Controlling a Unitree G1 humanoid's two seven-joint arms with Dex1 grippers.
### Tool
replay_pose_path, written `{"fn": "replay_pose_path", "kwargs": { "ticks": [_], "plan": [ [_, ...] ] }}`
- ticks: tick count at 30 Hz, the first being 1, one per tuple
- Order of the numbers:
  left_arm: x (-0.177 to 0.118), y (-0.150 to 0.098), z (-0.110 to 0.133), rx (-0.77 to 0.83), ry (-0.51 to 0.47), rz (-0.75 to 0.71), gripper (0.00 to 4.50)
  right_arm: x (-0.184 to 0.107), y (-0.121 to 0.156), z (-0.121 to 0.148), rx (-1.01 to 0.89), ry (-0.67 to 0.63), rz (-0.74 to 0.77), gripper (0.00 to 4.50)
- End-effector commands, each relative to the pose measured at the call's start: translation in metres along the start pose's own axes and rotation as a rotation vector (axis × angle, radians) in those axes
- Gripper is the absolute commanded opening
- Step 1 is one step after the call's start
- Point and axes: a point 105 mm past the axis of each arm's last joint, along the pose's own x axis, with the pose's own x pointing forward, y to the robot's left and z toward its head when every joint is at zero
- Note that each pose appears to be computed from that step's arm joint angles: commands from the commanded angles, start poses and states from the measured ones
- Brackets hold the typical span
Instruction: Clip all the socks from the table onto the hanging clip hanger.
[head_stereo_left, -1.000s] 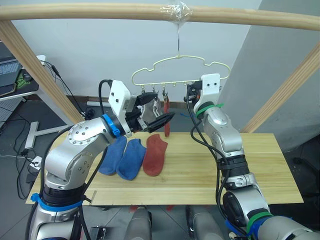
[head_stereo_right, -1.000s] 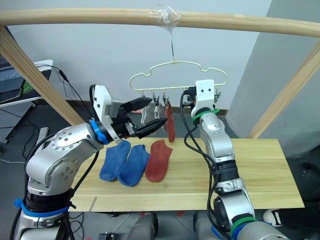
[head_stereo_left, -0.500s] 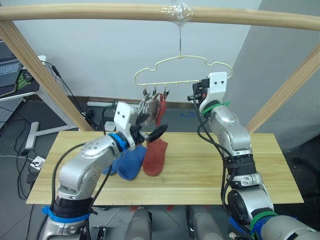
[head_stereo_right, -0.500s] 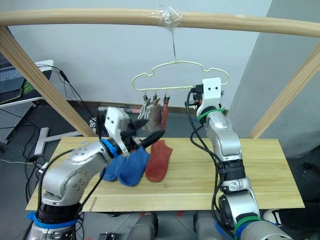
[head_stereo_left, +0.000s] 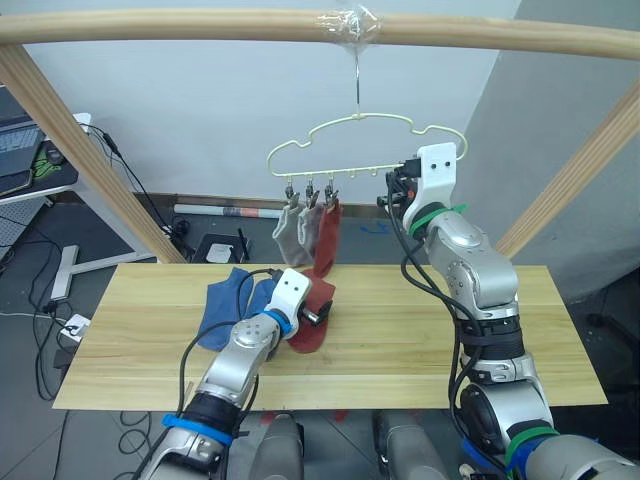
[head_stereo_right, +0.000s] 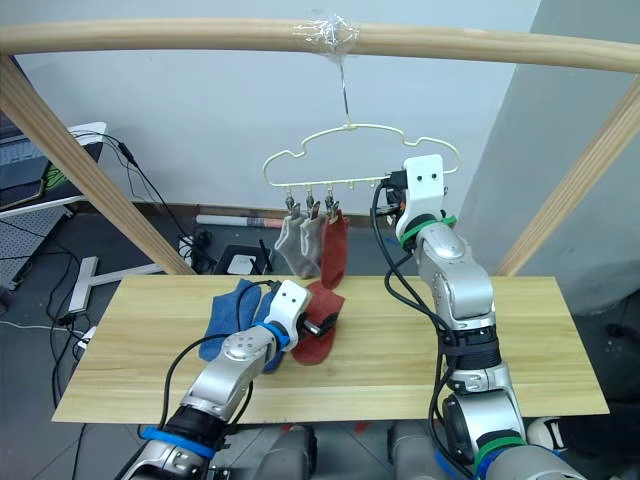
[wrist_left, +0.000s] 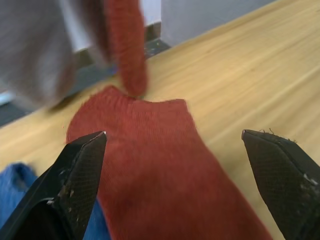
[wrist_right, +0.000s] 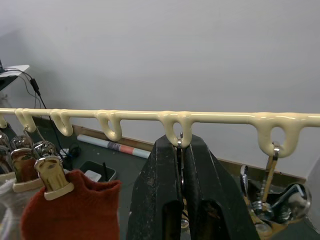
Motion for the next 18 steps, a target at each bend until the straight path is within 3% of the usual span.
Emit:
{"fn": "replay_pose_path", "kwargs": {
  "ticks": [1, 4, 9, 12, 18],
  "plan": [
    [0.019, 0.002, 0.007, -0.011, 0.002, 0.055, 4.5, -0.006, -0.001, 0.012, -0.011, -0.042, -0.009, 0.02],
    [0.027, 0.005, 0.0, -0.032, 0.042, 0.091, 4.5, -0.006, -0.002, 0.012, -0.012, -0.041, -0.012, 0.02],
    [0.033, -0.014, -0.024, -0.086, 0.163, 0.021, 4.5, -0.007, -0.002, 0.013, -0.015, -0.038, -0.014, 0.02],
    [0.029, -0.015, -0.032, -0.068, 0.195, 0.023, 4.01, -0.007, -0.003, 0.013, -0.016, -0.034, -0.016, 0.0],
    [0.017, -0.014, -0.043, -0.053, 0.204, 0.028, 2.4, -0.008, -0.009, 0.012, -0.016, -0.026, -0.024, 0.0]
  ]
}}
